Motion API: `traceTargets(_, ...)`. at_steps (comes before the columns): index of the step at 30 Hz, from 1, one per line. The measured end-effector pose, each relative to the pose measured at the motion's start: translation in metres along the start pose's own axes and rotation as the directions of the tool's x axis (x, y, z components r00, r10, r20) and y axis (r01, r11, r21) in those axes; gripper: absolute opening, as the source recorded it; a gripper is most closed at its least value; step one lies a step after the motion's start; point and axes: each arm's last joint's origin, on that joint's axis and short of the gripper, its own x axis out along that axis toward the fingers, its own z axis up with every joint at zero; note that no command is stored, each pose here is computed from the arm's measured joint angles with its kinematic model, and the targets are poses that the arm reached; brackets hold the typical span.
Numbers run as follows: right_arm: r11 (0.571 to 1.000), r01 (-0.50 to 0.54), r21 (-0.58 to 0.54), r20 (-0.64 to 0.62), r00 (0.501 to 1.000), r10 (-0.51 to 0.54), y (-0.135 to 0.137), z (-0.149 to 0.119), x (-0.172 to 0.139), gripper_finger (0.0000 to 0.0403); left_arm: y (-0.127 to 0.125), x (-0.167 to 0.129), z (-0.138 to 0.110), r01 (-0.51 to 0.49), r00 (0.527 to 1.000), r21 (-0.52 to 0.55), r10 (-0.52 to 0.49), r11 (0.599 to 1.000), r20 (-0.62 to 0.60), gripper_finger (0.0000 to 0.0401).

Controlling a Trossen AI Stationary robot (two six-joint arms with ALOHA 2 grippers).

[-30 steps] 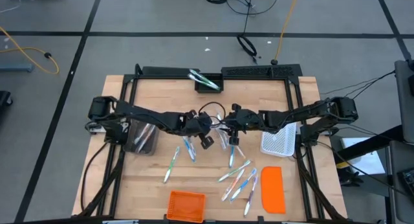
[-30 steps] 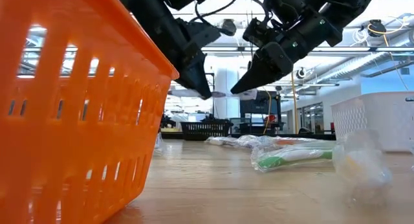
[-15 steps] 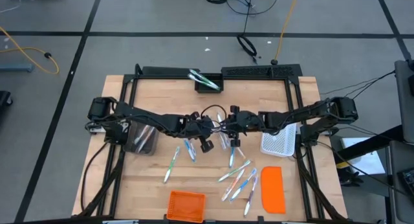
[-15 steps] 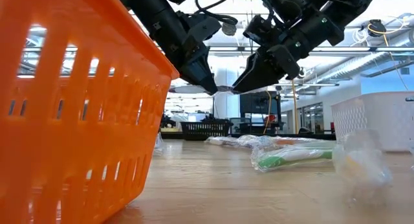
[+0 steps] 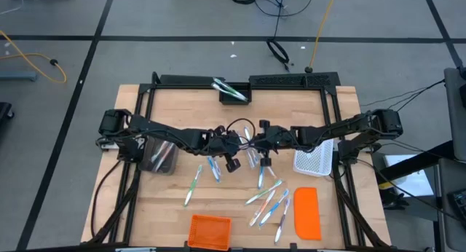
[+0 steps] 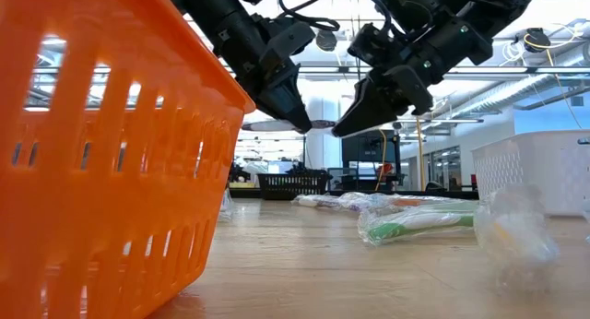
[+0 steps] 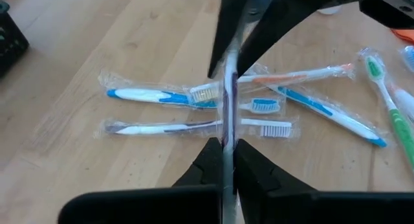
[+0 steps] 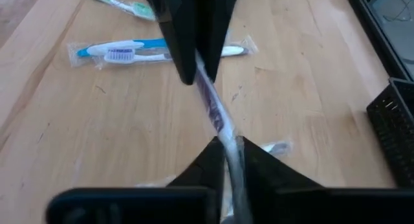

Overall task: Pick & Place Toothbrushes
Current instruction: Put the purple toothbrush into the white bin

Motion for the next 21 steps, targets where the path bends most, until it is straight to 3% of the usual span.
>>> traceTargets(4,1.0,-0.004,0.008,-0.003,1.0,0.004,0.0,0.0,0.0,0.0014,0.0,0.0,0.0,0.001,1.0,0.0,-0.001,1.0,0.001,0.0016)
traceTargets(15,1.0,0.006,0.017,-0.016,1.0,-0.006,0.0,-0.002,0.0,0.001,0.002,0.0,0.002,0.0,1.0,0.003,0.0,1.0,0.004,0.0131)
traceTargets(21,0.996,0.081,0.045,-0.077,0.994,-0.078,-0.003,-0.002,-0.013,0.0009,0.013,-0.023,0.011,-0.018,1.0,0.017,0.018,1.0,0.02,0.016)
